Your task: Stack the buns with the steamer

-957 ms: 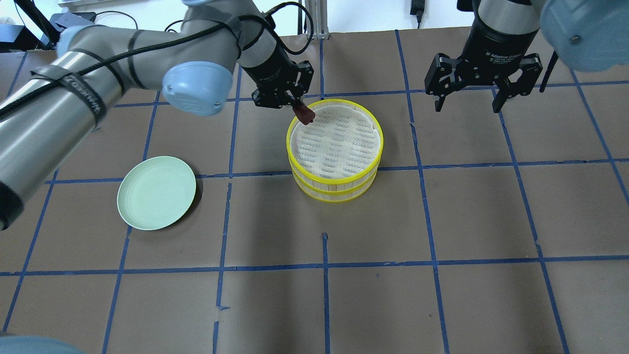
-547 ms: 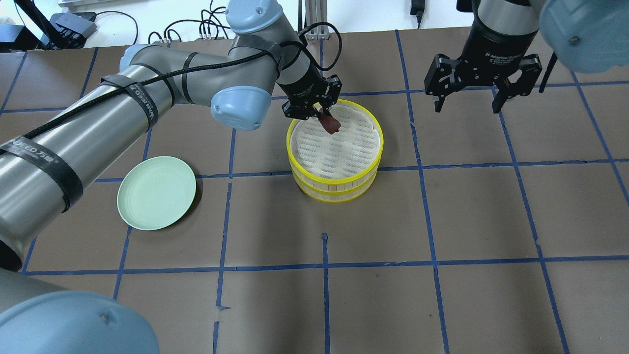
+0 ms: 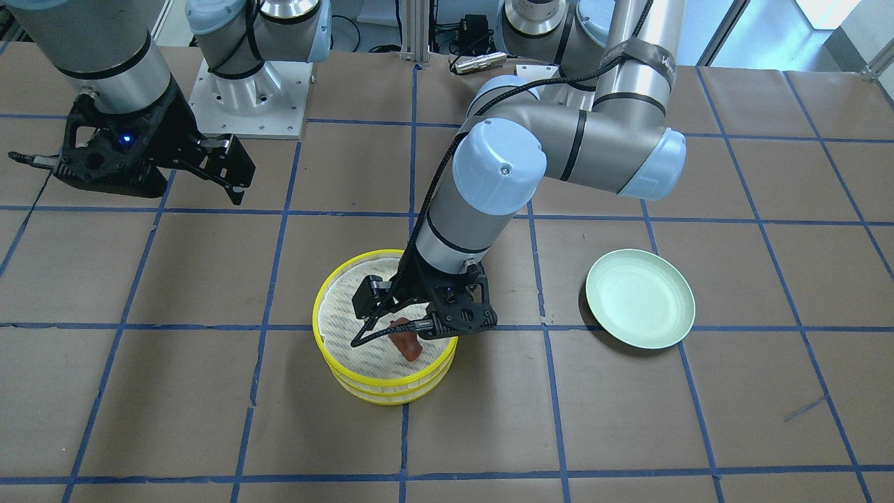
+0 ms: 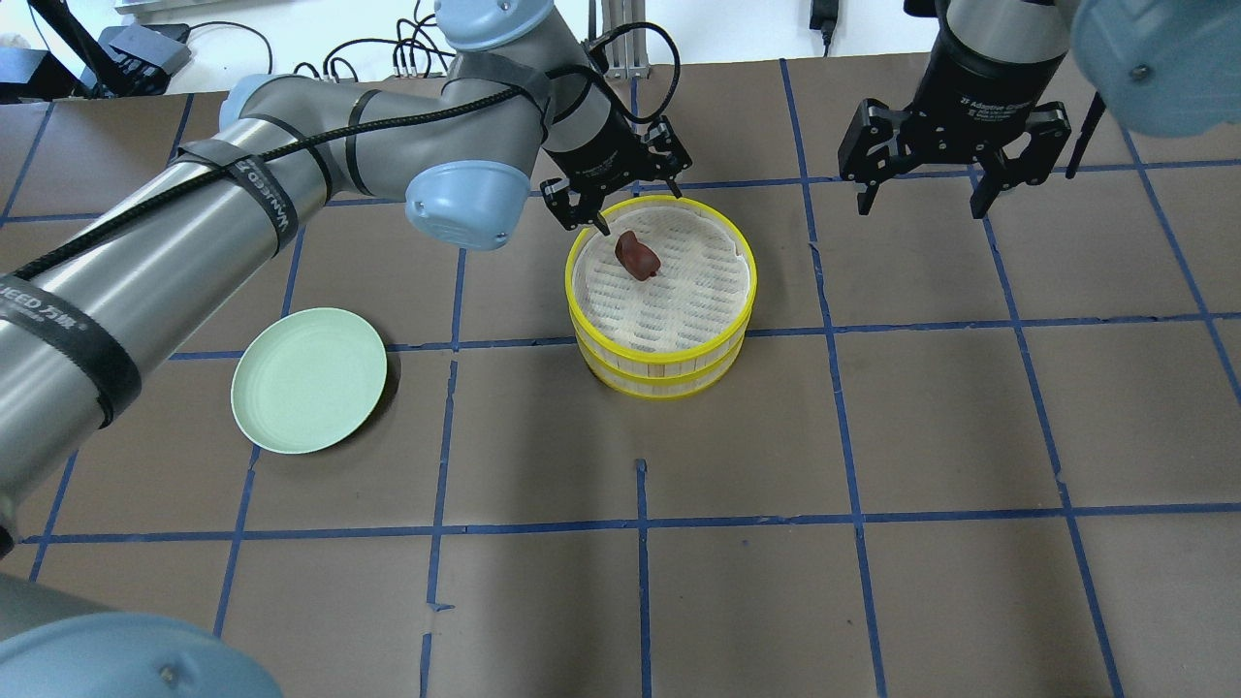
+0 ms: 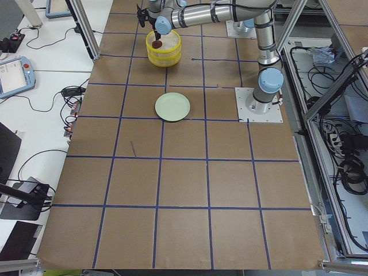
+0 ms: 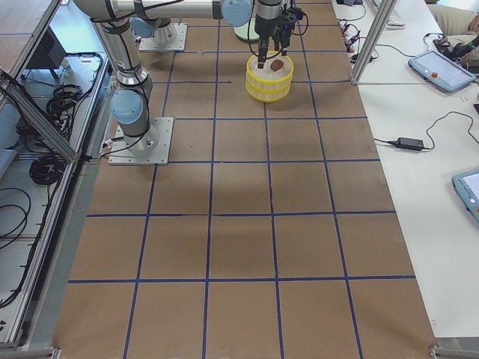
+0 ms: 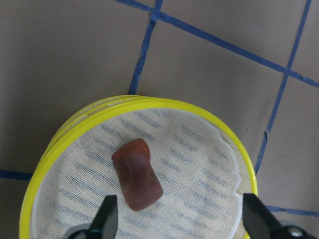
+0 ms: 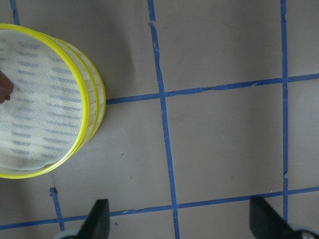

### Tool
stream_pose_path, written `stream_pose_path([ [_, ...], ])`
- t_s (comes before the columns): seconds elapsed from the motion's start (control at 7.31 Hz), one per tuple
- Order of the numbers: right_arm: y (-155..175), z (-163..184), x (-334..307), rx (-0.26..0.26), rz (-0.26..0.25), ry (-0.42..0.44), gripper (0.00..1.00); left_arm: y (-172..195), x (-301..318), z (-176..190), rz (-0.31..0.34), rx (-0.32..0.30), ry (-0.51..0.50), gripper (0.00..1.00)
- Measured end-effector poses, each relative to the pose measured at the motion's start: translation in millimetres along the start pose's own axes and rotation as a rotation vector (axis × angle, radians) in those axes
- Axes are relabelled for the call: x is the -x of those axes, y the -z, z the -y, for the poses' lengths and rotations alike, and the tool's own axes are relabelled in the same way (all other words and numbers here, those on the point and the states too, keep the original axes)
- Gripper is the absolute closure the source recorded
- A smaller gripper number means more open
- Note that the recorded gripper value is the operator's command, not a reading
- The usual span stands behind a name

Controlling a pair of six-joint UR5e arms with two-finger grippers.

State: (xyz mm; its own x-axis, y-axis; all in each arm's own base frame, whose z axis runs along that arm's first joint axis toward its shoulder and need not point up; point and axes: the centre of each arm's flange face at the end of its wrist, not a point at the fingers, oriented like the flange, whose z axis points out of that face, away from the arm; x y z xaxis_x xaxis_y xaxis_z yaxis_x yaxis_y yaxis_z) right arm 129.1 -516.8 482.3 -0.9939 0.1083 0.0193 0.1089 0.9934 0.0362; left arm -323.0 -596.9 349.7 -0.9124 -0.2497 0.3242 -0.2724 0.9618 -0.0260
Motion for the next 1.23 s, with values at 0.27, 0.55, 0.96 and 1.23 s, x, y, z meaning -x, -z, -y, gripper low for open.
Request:
stream_pose_path([
  [0.27, 3, 0, -1, -0.006, -0.005, -0.001, 0.0, 70, 60, 17, 0.121, 0.015, -0.121, 0.0],
  [0.55, 2, -1, 1, -0.004, -0.01, 0.004, 0.0, 148, 130, 14, 0.226, 0.058, -0.197, 0.0],
  [0.96, 5, -1, -1, -0.007, -0.013, 0.001, 0.0, 195, 158, -12, 0.346, 0.103, -0.222, 0.0],
  [1.23, 8, -5, -1, -0.01, -0.013, 0.002, 0.0, 208, 163, -26, 0.398, 0.132, -0.221, 0.0],
])
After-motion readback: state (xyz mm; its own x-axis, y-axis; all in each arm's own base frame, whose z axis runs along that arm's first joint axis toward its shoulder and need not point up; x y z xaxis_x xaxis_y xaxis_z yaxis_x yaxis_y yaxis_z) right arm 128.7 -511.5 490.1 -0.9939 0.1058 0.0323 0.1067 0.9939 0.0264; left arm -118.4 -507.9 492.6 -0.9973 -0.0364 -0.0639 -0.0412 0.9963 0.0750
